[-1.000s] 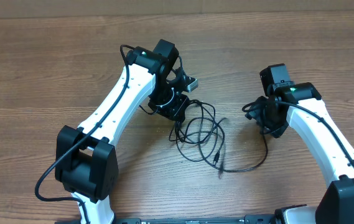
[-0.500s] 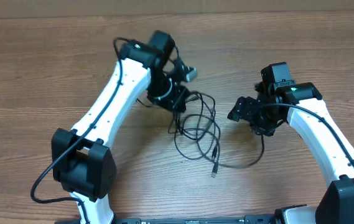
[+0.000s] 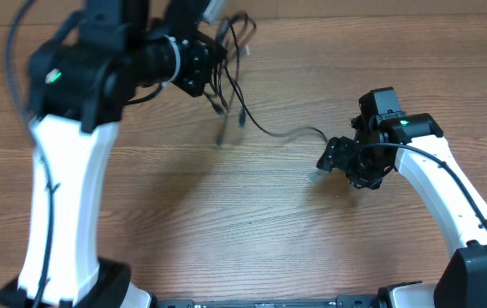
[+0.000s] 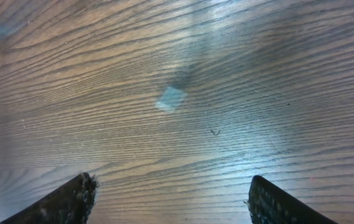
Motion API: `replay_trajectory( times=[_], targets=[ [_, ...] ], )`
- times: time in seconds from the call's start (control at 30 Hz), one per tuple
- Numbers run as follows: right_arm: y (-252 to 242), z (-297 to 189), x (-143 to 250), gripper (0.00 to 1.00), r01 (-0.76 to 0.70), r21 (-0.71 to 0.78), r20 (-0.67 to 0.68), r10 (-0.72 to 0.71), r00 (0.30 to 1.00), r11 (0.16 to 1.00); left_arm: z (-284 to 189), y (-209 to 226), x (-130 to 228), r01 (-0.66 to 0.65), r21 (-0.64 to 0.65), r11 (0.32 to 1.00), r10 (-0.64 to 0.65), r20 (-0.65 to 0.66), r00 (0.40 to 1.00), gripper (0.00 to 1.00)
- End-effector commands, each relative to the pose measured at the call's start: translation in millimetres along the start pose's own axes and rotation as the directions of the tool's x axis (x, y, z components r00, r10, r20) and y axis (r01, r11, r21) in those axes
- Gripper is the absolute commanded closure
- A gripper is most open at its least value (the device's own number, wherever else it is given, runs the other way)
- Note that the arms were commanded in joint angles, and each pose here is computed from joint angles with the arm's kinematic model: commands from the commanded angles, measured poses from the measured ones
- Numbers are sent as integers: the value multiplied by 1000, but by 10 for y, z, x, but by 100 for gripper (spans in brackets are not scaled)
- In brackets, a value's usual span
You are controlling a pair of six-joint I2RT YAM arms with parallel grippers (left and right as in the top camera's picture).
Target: Untangle cables
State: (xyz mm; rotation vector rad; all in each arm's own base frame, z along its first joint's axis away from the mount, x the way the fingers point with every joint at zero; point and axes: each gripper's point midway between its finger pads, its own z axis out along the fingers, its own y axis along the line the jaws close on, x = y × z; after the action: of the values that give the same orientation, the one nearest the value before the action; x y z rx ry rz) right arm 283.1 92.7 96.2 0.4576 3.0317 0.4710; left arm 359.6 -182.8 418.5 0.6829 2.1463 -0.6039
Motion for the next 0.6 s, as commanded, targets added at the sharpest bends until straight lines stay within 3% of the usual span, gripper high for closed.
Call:
replay_trajectory(
  times=[0.0, 0.23, 0.37, 0.57],
  targets=[
    [-1, -25, -48, 23, 12, 8, 16, -12, 1000, 1000, -246, -118, -135, 21, -1, 1000, -20, 72, 997, 96],
    [0, -25, -47, 23, 12, 7, 15, -12, 1000, 1000, 10, -79, 314, 142, 14, 990, -139, -132, 981, 96],
    [-1, -25, -45, 23, 11, 8, 15, -11, 1000, 1000, 389, -68, 736, 227, 18, 974, -207, -348, 915, 92],
    [-16, -25, -16, 23, 8, 14, 3, -8, 1000, 1000, 897, -112, 1124, 281, 23, 959, -225, -535, 814, 95]
  ],
)
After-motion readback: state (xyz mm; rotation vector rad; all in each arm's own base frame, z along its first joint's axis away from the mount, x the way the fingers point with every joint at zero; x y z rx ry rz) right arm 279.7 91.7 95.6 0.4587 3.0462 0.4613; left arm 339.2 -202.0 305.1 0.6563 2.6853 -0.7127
